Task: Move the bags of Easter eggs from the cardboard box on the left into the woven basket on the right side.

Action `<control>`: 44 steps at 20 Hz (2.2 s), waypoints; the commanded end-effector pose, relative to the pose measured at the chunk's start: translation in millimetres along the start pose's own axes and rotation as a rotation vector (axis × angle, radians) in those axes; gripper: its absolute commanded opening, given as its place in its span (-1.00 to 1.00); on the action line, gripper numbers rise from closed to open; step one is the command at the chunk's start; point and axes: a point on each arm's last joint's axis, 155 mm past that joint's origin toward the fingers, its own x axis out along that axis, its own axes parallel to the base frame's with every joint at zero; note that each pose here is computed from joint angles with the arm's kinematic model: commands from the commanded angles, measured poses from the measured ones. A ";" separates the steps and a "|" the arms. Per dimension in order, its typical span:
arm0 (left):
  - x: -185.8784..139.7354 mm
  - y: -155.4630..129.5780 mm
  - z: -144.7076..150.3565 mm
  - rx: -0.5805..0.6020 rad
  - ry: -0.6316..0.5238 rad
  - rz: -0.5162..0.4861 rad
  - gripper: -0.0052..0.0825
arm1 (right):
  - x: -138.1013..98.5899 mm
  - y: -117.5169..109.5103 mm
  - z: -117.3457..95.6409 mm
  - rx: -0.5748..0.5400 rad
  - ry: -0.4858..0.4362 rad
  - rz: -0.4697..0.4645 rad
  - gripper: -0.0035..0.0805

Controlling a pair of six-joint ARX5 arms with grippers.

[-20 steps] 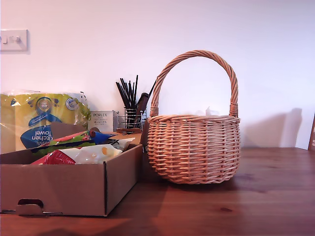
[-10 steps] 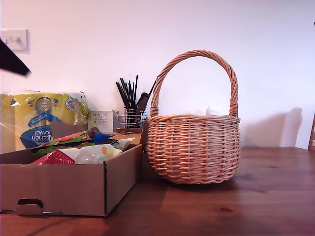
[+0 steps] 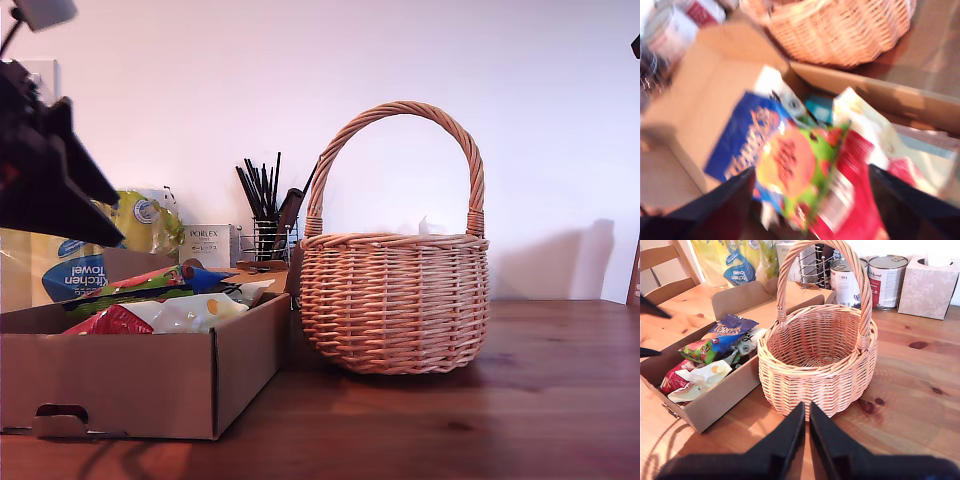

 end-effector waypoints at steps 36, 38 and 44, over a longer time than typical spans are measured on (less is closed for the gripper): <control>42.6 24.2 3.8 0.090 0.001 0.053 -0.69 | 1.2 1.6 4.5 -0.006 -0.022 0.008 -0.95; 27.9 22.5 20.1 0.086 -0.033 0.059 -0.69 | 1.2 1.6 4.6 -0.006 -0.022 0.008 -0.95; -8.0 -45.9 99.3 0.157 -0.275 -0.130 -0.68 | 1.2 1.7 4.6 -0.006 -0.023 0.008 -0.95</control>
